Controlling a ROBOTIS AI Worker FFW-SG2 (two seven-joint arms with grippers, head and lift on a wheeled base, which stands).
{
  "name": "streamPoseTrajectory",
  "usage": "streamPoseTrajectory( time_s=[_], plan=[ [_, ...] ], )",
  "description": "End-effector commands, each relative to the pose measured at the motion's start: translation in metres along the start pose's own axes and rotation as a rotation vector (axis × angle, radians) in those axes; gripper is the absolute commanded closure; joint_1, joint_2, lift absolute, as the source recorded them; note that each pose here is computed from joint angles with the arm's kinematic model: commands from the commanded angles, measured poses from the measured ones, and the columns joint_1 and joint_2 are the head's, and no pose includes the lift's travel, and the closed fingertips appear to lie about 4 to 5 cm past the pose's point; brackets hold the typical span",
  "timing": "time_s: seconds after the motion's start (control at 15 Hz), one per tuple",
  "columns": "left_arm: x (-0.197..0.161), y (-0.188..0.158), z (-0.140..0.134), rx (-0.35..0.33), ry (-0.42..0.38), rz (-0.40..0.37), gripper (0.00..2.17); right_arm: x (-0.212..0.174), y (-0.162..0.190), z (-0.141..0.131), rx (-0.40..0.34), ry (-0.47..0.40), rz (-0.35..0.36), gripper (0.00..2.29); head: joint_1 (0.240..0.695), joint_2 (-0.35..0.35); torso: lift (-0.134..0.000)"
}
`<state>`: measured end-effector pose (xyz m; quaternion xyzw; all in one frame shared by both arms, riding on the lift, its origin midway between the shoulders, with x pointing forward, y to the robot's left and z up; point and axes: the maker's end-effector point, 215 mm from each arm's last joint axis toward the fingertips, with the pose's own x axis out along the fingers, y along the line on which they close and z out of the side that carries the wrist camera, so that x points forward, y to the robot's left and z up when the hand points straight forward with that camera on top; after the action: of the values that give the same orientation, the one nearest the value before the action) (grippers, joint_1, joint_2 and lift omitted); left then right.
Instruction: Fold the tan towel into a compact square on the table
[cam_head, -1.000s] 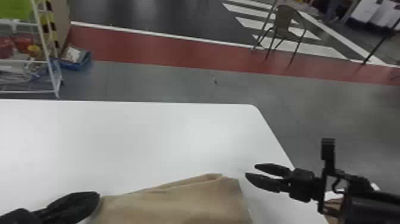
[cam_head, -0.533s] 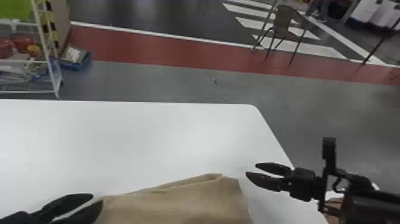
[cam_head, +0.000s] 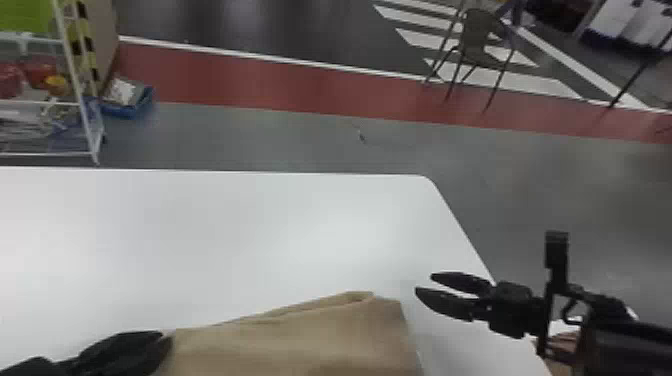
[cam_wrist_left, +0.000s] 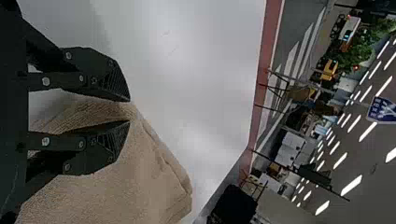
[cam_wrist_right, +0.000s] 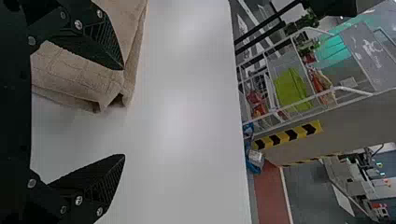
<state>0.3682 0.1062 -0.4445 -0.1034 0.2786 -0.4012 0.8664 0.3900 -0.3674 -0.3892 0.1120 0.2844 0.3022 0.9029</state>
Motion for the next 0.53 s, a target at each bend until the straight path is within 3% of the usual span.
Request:
streamPoseTrajectory(
  time_s=[0.0, 0.13, 0.27, 0.47],
  plan=[
    [-0.003, 0.0, -0.004, -0.004, 0.009, 0.004, 1.01, -0.001, 0.004, 0.002, -0.004, -0.005, 0.009, 0.25, 0.695, -0.35, -0.123],
    [-0.004, 0.001, -0.005, -0.005, 0.01, 0.005, 1.44, -0.001, 0.011, 0.001, -0.001, -0.008, 0.02, 0.25, 0.695, -0.35, -0.123],
    [-0.004, 0.0, -0.004, -0.004, 0.009, 0.005, 1.48, -0.001, 0.017, -0.006, 0.0, 0.01, 0.025, 0.25, 0.695, -0.35, -0.123],
    [-0.001, -0.003, -0.002, -0.003, 0.004, -0.001, 1.48, -0.001, 0.019, -0.017, -0.071, 0.042, 0.015, 0.24, 0.695, -0.35, -0.123]
  ],
)
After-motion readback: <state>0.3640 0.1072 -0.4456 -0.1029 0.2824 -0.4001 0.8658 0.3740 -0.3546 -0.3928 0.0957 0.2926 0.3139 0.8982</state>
